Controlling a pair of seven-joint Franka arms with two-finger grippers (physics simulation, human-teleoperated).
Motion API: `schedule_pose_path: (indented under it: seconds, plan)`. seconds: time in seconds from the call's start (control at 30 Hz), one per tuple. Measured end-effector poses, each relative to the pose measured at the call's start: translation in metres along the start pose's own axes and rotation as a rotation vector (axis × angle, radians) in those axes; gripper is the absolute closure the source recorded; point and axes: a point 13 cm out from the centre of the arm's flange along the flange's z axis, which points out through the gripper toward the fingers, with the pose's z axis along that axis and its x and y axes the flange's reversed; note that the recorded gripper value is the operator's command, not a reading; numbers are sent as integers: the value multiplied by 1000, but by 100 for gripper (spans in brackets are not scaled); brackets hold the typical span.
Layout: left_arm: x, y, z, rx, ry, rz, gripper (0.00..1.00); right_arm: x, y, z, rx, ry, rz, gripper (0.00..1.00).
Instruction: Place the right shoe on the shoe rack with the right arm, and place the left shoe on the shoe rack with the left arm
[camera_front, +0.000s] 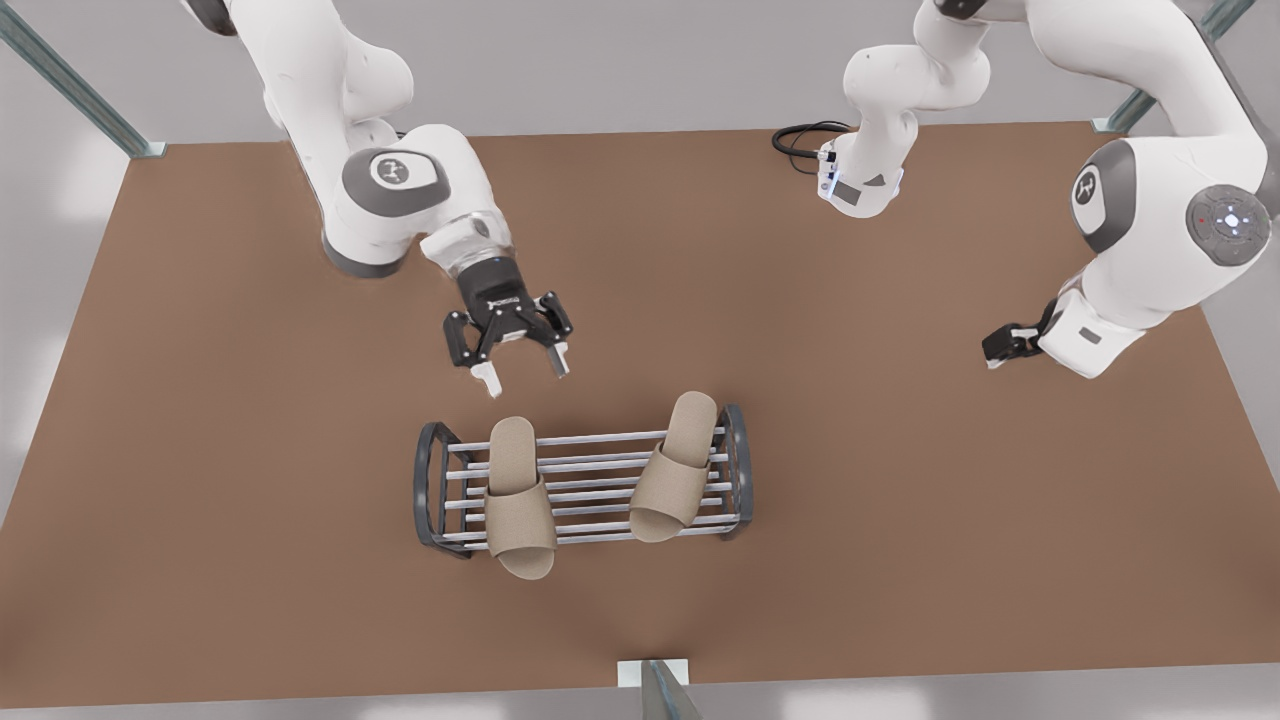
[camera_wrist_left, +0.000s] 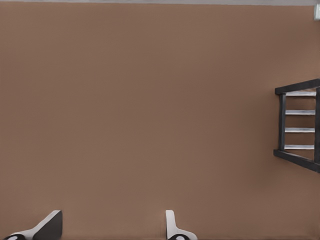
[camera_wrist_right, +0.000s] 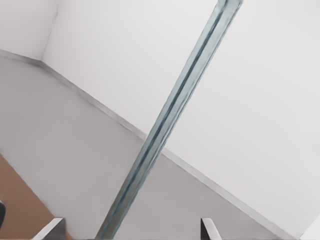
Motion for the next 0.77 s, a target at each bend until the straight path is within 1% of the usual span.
schedule_pose_path:
  seconds: [0.03, 0.07, 0.1, 0.13, 0.2, 0.27, 0.33, 0.4, 0.43, 0.47, 0.5, 0.57, 0.6, 0.67, 0.77]
  plan:
    - [0, -1, 1, 0, 3, -11, 0, -29, -25, -3, 86, 29, 228, 0]
    - [0, 1, 1, 0, 7, -26, 0, -24, -63, 1, 187, 110, 432, 0]
    - [1, 3, 2, 0, 9, -41, 0, -2, -111, 5, 300, 215, 628, 0]
    - [1, 5, 2, 0, 11, -54, 0, 34, -162, 5, 409, 336, 800, 0]
    - [1, 5, 3, 0, 14, -74, 0, 133, -273, -14, 624, 571, 1031, 0]
    - [1, 4, 5, -2, 20, -91, 0, 238, -376, -71, 805, 782, 1194, 0]
    - [1, 4, 7, -3, 23, -107, 0, 328, -425, -148, 898, 975, 1309, 0]
    - [2, 3, 7, -3, 25, -121, 0, 381, -452, -198, 916, 1103, 1374, 0]
    - [2, 3, 7, -4, 26, -128, 0, 391, -462, -207, 898, 1137, 1381, 0]
    - [2, 3, 8, -4, 26, -134, 0, 383, -466, -198, 852, 1152, 1357, 0]
    - [2, 3, 8, -4, 27, -141, 0, 359, -451, -177, 774, 1163, 1299, 0]
    - [2, 3, 8, -5, 27, -152, 0, 292, -381, -126, 582, 1201, 1138, 0]
    - [2, 3, 8, -5, 27, -158, 0, 272, -343, -112, 502, 1233, 1062, 0]
    - [2, 3, 7, -6, 27, -167, 0, 259, -306, -107, 409, 1288, 966, 0]
    - [1, 4, 6, -5, 22, -180, 0, 274, -323, -124, 379, 1348, 926, 0]
